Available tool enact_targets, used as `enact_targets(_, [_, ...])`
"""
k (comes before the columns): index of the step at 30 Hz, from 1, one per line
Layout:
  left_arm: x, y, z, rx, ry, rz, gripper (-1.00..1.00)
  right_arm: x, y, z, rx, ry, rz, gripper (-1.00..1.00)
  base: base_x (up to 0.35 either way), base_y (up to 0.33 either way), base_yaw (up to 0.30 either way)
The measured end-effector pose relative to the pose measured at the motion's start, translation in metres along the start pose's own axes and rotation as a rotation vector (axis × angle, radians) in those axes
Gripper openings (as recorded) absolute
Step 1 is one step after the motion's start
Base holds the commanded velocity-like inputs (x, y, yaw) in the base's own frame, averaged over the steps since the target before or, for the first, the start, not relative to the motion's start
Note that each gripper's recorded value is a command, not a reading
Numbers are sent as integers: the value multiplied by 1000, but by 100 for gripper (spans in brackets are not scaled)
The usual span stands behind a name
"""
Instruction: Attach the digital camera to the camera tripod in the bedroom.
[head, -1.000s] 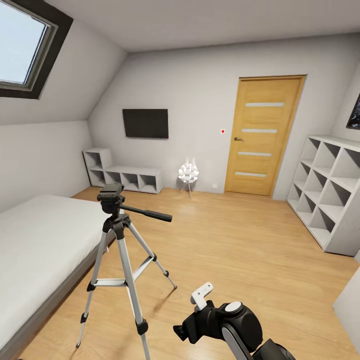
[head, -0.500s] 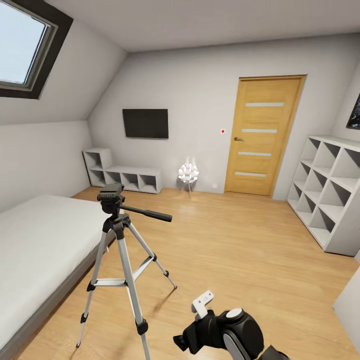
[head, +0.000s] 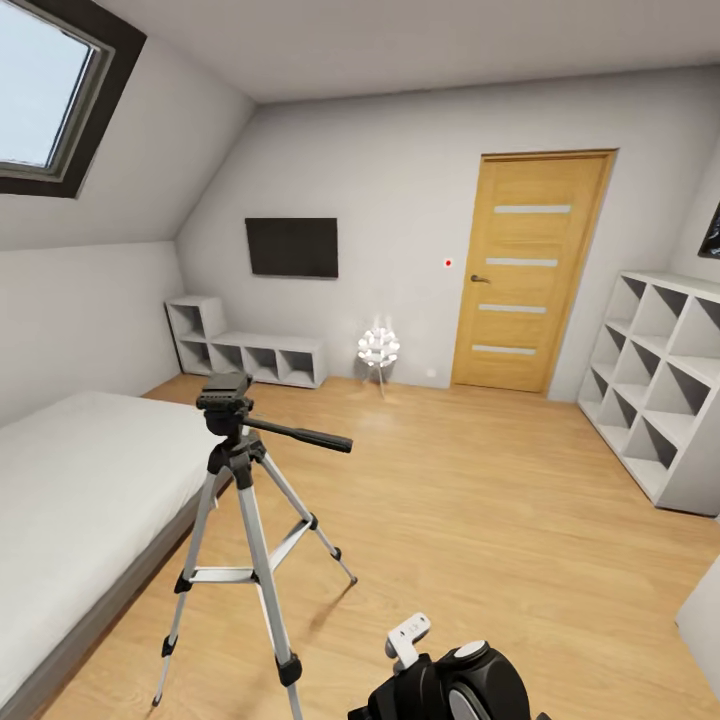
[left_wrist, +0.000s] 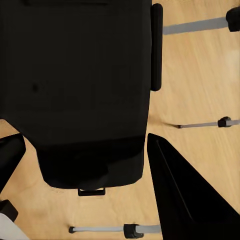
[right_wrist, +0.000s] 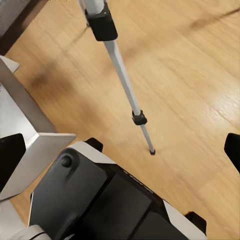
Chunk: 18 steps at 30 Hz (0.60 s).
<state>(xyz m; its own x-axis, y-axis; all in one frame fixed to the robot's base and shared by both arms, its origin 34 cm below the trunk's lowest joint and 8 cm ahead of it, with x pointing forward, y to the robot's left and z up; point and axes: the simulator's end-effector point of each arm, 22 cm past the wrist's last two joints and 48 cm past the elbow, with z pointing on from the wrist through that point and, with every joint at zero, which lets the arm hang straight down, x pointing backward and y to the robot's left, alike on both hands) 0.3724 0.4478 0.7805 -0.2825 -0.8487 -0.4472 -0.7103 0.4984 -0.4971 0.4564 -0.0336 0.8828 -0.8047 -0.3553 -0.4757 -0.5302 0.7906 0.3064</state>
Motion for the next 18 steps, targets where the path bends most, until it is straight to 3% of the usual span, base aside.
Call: enact_targets(18, [1, -2, 0, 4, 3, 5, -100, 1, 0, 0, -3, 2, 3, 100, 59, 43, 0])
